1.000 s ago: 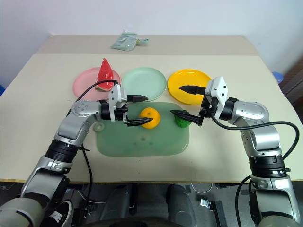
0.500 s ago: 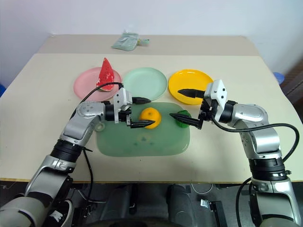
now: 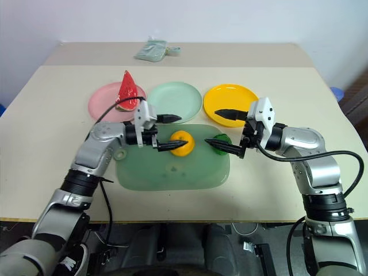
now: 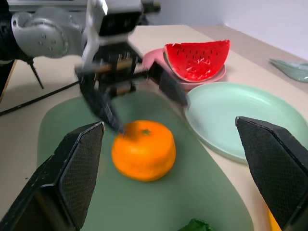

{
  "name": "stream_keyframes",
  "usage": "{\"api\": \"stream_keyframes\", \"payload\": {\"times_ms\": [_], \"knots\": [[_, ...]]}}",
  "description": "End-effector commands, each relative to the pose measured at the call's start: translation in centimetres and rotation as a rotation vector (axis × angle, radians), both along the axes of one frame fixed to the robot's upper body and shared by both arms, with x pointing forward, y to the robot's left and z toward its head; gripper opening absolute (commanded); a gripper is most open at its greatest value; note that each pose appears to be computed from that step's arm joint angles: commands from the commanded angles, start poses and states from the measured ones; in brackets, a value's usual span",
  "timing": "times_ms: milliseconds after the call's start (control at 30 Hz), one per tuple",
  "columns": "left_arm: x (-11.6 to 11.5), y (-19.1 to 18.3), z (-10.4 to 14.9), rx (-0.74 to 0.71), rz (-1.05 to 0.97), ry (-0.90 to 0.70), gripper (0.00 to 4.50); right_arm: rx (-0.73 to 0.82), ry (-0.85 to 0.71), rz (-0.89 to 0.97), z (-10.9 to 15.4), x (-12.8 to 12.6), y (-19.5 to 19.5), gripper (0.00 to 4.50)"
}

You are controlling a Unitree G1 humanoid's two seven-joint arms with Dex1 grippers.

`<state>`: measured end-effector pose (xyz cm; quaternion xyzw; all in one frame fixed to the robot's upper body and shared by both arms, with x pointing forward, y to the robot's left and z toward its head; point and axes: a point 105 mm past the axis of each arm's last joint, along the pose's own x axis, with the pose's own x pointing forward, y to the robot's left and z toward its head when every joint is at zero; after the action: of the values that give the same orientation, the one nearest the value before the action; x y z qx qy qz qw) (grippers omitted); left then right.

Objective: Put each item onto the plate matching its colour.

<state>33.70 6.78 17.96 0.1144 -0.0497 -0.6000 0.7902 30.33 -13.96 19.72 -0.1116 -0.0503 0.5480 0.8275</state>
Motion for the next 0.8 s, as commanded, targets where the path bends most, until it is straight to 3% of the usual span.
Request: {"api": "stream_keyframes", "payload": {"times_ms": [33, 100, 367, 467, 633, 800], "knots": [[-0.9, 1.8, 3.9, -0.102, -0.008, -0.056, 4.46, 0.066, 0.009, 0.055, 0.9, -0.3, 2.6, 4.5], [-1.7, 3.2, 4.3, -0.091, -0.012, -0.054, 4.46, 0.051, 0.023, 0.054, 0.4, 0.3, 3.5, 4.5], [-5.3, 9.3, 1.9, 0.088, 0.01, 0.005, 4.46, 0.006, -0.003, 0.078, 0.1, 1.2, 7.4, 4.5], [-5.9, 11.0, 1.4, 0.117, 0.06, 0.005, 4.46, -0.108, -0.028, 0.097, -1.4, 1.4, 8.7, 4.5], [-6.8, 12.0, 0.9, 0.121, 0.076, 0.03, 4.46, -0.15, -0.001, 0.088, -1.9, 2.2, 9.1, 4.5], [-8.1, 12.5, 0.6, 0.095, 0.081, 0.037, 4.46, -0.273, 0.093, 0.035, -4.1, 3.8, 8.1, 4.5]]}}
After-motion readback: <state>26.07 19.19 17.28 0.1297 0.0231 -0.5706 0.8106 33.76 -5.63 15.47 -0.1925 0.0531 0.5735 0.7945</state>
